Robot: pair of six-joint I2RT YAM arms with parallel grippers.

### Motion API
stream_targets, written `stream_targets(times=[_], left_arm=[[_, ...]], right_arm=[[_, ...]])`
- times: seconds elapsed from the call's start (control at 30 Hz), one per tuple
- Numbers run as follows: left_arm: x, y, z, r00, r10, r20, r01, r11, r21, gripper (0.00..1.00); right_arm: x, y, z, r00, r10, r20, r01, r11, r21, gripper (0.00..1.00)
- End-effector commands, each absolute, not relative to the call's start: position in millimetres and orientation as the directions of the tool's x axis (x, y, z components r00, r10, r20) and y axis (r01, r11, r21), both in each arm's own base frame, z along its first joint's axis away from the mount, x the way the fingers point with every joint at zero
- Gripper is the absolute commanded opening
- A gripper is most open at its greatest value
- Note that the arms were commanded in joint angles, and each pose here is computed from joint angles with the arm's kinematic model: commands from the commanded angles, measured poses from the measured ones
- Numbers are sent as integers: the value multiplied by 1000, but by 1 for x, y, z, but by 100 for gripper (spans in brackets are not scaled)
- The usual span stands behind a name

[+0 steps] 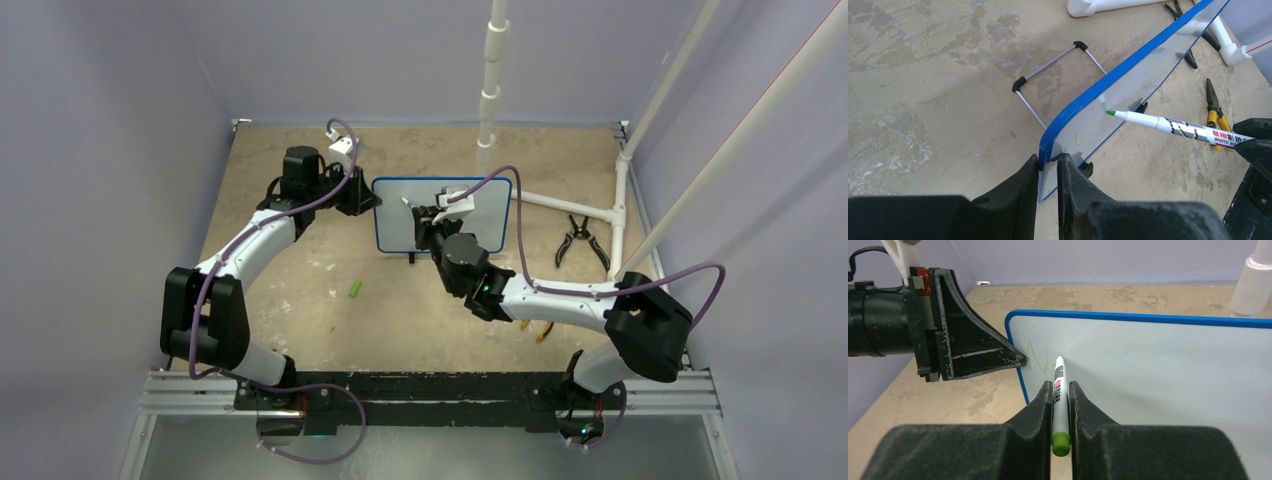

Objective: Write a sentence on the whiteboard

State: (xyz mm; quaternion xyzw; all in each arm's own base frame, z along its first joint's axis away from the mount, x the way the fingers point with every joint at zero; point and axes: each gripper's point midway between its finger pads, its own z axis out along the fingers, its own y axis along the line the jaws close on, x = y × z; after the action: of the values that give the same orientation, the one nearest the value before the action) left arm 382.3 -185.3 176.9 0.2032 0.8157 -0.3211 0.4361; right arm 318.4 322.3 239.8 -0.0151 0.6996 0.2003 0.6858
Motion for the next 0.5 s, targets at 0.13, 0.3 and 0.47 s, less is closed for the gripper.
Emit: stream_targets(times=[0.13,0.3,0.47], left_arm=[[386,-187,182,-510,41,-859,630,699,-340,13],[385,-187,182,-510,41,-859,631,698,-340,13],[385,-187,182,-511,41,-859,630,698,-342,13]], right_arm=[[324,331,256,-23,280,-960,-328,905,272,0],[325,334,244,-45,258,-965,-327,909,258,0],[324,334,232,-68,245,-967,-323,912,253,0]])
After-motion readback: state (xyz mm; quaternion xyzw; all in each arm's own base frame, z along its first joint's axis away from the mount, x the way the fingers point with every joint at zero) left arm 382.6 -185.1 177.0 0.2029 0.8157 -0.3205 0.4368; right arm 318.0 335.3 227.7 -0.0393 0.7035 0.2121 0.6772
